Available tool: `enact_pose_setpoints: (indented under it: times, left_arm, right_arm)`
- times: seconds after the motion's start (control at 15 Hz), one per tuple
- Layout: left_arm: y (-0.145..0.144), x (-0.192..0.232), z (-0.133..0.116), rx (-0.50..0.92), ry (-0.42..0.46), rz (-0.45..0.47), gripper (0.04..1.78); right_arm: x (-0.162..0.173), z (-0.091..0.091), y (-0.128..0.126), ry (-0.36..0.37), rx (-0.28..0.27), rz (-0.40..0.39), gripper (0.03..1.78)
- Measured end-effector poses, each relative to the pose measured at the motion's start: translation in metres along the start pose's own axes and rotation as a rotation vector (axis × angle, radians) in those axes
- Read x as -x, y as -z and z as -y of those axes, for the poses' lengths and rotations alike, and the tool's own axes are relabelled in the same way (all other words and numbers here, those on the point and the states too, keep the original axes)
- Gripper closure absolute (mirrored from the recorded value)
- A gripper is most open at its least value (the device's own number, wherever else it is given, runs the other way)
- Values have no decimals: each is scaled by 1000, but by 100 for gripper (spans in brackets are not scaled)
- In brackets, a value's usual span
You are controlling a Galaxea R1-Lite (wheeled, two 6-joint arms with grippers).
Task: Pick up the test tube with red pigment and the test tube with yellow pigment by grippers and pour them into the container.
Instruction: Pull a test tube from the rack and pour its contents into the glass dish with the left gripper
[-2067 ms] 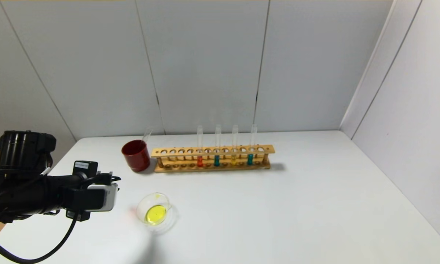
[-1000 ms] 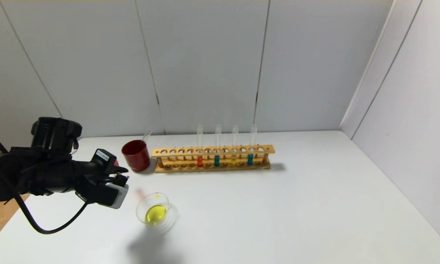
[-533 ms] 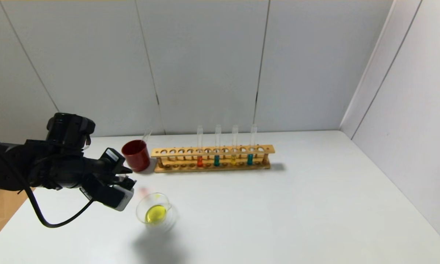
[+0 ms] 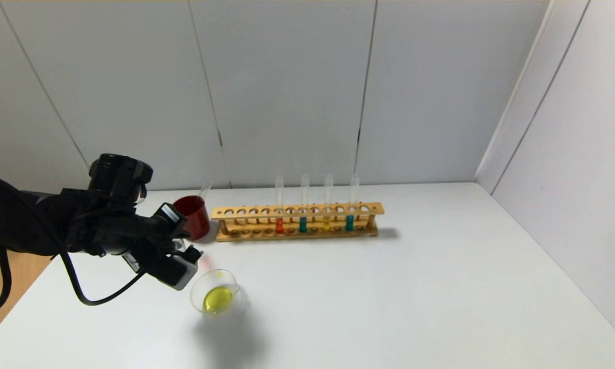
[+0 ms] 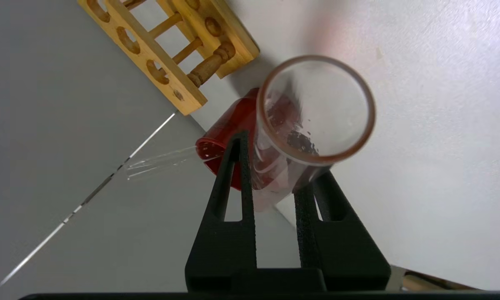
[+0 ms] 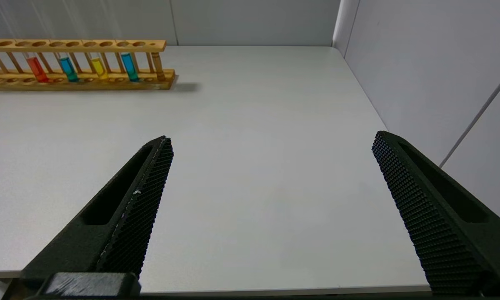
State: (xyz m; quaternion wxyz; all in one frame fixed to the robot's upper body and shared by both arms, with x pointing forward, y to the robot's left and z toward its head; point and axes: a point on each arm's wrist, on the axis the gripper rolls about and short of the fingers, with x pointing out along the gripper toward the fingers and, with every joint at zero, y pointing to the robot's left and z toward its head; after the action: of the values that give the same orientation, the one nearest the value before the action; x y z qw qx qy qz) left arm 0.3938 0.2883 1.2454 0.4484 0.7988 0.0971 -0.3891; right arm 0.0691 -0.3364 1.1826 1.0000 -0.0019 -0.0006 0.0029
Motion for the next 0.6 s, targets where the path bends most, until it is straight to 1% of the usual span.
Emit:
enact_pose_setpoints:
  times: [0.13,0.33,0.6]
  left_arm:
    - [1,-3,0,-35,13,-10,150]
    - [1,-10,1,-38,26,-10,150]
    - [-2,-15,2,-53,63,-46,150]
  right_arm:
    - [0,0,0,0,0,0,6]
    - [0,0,0,0,0,0,6]
    - [0,0,0,0,0,0,6]
